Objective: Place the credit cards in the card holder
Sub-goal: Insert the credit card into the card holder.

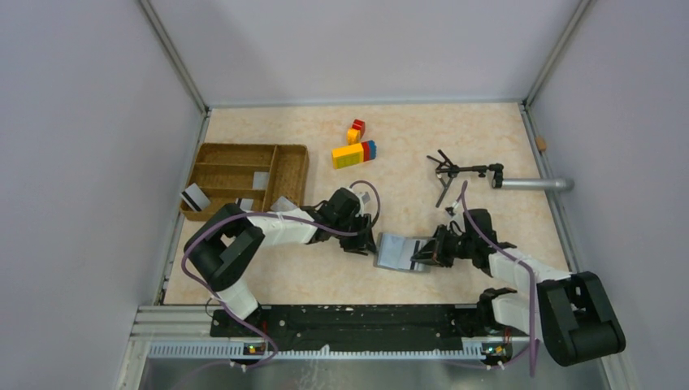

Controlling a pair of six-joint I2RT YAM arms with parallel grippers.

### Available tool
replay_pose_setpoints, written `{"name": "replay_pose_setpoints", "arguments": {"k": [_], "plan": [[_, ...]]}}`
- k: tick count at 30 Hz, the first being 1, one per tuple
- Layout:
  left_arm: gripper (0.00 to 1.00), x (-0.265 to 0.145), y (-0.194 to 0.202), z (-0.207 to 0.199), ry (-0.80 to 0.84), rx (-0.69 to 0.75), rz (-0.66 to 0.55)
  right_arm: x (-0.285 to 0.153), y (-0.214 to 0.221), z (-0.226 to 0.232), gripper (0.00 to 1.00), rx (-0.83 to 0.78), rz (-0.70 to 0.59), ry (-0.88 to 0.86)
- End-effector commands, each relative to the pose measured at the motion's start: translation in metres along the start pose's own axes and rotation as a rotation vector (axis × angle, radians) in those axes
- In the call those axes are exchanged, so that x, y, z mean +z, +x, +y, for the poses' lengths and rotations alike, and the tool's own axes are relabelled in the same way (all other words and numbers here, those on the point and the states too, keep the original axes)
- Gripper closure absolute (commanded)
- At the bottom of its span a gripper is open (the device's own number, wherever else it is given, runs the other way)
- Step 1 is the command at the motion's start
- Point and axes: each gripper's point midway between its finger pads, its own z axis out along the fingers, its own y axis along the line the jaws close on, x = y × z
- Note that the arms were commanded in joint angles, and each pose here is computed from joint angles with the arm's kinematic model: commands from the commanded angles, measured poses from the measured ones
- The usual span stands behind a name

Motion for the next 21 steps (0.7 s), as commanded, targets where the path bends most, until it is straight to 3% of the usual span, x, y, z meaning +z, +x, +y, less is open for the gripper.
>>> {"name": "replay_pose_setpoints", "arguments": {"k": [1,21], "plan": [[0.62,0.005,0.004,0.002,0.002,0.016,0.005,0.003,-0.003,-0.006,1.0,0.0,-0.008,0.004],[0.71,0.007,0.009,0.002,0.016,0.009,0.02,0.009,-0.006,-0.023,1.0,0.018,-0.019,0.08]]}}
